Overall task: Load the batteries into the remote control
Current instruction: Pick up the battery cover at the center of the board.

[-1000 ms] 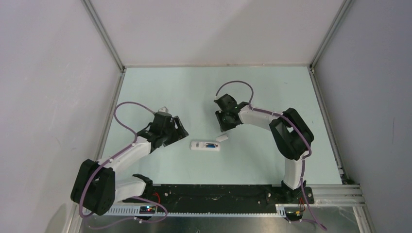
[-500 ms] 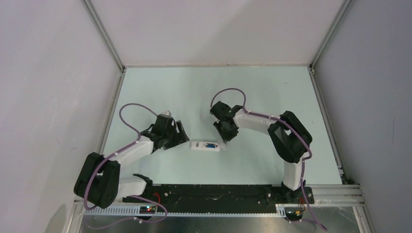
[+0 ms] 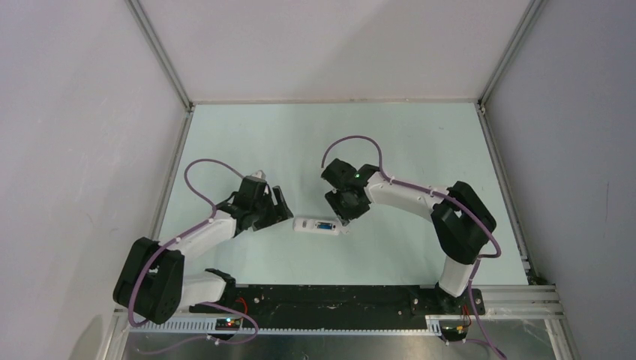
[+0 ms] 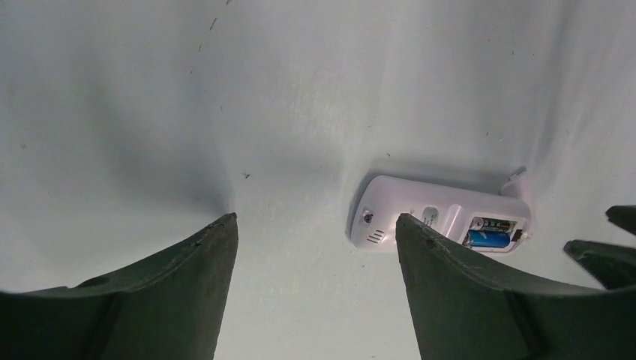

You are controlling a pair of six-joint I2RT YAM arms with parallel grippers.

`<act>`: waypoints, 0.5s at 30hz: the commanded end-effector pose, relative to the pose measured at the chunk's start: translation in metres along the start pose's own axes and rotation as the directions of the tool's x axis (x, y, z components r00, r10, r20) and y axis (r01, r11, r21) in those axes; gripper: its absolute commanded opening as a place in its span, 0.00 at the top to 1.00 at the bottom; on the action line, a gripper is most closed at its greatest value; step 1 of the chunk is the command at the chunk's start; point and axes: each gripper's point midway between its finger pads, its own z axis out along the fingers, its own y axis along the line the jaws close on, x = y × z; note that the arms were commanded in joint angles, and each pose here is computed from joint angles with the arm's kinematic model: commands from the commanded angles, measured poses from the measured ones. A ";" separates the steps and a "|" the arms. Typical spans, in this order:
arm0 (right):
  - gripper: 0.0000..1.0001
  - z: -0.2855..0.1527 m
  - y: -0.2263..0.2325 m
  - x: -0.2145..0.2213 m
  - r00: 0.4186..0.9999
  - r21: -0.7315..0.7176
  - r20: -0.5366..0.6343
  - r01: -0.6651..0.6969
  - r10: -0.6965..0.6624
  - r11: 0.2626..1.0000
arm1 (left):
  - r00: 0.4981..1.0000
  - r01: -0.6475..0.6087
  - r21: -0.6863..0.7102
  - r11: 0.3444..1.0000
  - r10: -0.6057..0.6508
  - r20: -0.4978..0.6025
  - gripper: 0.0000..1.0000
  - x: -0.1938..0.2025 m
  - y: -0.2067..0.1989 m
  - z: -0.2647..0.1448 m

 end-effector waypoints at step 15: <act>0.46 0.032 0.022 0.017 0.976 -0.014 -0.066 0.206 -0.207 0.978 | 0.994 0.014 0.016 1.000 -0.015 0.107 0.19 -0.024 0.003 -0.010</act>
